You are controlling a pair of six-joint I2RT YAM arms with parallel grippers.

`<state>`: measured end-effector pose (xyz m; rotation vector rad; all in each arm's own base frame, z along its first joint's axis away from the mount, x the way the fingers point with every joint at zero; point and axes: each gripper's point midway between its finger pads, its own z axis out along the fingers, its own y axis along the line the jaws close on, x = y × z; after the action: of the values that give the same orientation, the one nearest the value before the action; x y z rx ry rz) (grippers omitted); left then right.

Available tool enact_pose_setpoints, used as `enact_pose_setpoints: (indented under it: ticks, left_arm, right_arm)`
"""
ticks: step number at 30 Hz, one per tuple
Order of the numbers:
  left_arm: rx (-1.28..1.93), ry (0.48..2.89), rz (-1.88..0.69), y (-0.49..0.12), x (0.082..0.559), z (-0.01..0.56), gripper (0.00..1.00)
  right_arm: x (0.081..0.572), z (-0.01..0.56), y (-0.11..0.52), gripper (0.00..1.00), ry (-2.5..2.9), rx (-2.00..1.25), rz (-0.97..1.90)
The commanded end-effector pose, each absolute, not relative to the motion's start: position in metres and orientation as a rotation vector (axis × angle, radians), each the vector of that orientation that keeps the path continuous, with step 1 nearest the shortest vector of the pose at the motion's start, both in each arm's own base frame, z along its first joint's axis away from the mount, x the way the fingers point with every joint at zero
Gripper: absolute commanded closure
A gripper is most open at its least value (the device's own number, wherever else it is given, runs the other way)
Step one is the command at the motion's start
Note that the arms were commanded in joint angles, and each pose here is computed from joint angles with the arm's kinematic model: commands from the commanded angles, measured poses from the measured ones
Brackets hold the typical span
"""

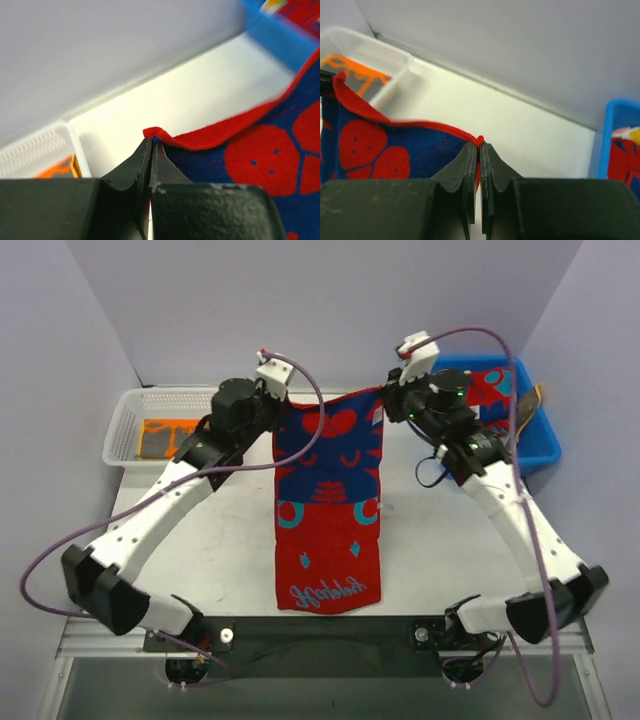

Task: Fold and stack the towels
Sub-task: Flatten out the crumpled towel, then fold the towel

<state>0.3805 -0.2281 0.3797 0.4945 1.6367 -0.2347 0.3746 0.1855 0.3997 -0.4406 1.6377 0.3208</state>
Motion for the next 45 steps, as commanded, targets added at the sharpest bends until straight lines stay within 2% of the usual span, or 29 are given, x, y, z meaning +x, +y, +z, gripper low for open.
enact_pose_setpoints:
  ticks: [1,3,4,6,7,10,13,18,23,27,33,42,45]
  left_arm:
    - [0.368,1.77,-0.186,-0.212,0.438,0.312,1.0]
    - [0.357,1.777,-0.169,-0.212,0.464,0.298,1.0]
    - [0.38,1.828,-0.15,-0.216,0.48,0.267,1.0]
    - [0.363,1.823,-0.133,-0.216,0.505,0.262,1.0]
    - [0.375,1.863,-0.116,-0.218,0.518,0.237,1.0]
    - [0.347,1.886,-0.086,-0.211,0.55,0.216,1.0]
    - [0.341,1.894,-0.093,-0.209,0.569,0.205,1.0]
    - [0.372,1.888,-0.137,-0.216,0.571,0.204,1.0]
    - [0.4,1.892,-0.218,-0.218,0.541,0.208,1.0]
    - [0.382,1.902,-0.255,-0.212,0.514,0.216,1.0]
    - [0.346,1.931,-0.361,-0.208,0.453,0.225,1.0]
    - [0.274,2.141,-0.556,-0.213,0.364,0.179,1.0]
    - [0.244,2.236,-0.575,-0.212,0.332,0.146,1.0]
  right_arm:
    - [0.431,0.338,0.182,1.0,1.75,-0.393,0.266]
    - [0.462,0.303,0.187,1.0,1.797,-0.407,0.245]
    - [0.472,0.291,0.187,1.0,1.811,-0.408,0.241]
    - [0.498,0.263,0.192,1.0,1.846,-0.413,0.229]
    - [0.508,0.257,0.19,1.0,1.848,-0.41,0.221]
    - [0.534,0.236,0.193,1.0,1.857,-0.417,0.217]
    - [0.549,0.222,0.191,1.0,1.86,-0.412,0.225]
    - [0.548,0.214,0.19,1.0,1.873,-0.4,0.265]
    - [0.521,0.202,0.19,1.0,1.921,-0.385,0.326]
    - [0.492,0.219,0.188,1.0,1.908,-0.35,0.38]
    - [0.44,0.207,0.184,1.0,1.969,-0.356,0.413]
    - [0.365,0.18,0.191,1.0,2.072,-0.364,0.476]
    - [0.339,0.152,0.191,1.0,2.165,-0.341,0.508]
